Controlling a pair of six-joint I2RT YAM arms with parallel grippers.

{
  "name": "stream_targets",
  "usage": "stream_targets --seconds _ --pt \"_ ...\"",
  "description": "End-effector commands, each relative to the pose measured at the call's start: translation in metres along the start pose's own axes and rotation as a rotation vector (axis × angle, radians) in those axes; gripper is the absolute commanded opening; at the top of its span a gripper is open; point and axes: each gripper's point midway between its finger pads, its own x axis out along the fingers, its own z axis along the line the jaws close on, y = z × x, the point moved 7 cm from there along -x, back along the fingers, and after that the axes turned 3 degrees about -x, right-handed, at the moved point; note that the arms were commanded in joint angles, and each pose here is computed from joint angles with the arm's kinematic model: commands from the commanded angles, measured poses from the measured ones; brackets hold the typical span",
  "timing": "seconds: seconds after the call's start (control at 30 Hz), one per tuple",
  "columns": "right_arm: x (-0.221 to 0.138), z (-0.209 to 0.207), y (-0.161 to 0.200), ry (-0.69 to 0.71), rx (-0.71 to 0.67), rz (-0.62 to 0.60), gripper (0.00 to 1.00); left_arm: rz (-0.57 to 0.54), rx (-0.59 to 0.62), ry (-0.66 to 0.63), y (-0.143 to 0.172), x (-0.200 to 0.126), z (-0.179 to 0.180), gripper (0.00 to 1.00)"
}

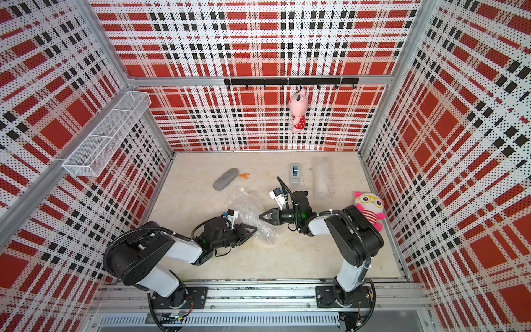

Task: Wrap vases in bubble wrap
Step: Wrap the vase in bubble wrap.

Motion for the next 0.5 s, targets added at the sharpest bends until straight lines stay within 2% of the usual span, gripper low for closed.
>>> stream_targets --seconds 0.0,0.17,0.23,0.3,0.37,0.4,0.47 --pt "0.005 0.004 0.006 -0.022 -0.034 0.029 0.34 -0.024 0.032 0.039 -0.008 -0.002 -0.014 0.45" --pt "-0.001 0.014 0.012 -0.081 -0.048 0.008 0.61 -0.044 0.03 0.066 -0.012 -0.007 -0.022 0.51" --pt "-0.002 0.015 0.014 -0.08 -0.051 0.01 0.65 -0.05 0.028 0.077 -0.014 -0.009 -0.025 0.63" --pt "-0.002 0.012 0.017 -0.078 -0.05 0.015 0.68 -0.058 0.027 0.094 -0.016 -0.01 -0.031 0.82" --pt "-0.001 0.011 0.018 -0.092 -0.04 0.017 0.68 -0.064 0.027 0.113 -0.017 -0.011 -0.037 0.93" --pt "0.0 0.011 0.019 -0.107 -0.036 0.01 0.68 -0.064 0.029 0.124 -0.017 -0.011 -0.04 0.97" --pt "-0.001 0.013 0.02 -0.14 -0.035 -0.004 0.67 -0.065 0.028 0.145 -0.017 -0.011 -0.046 0.98"
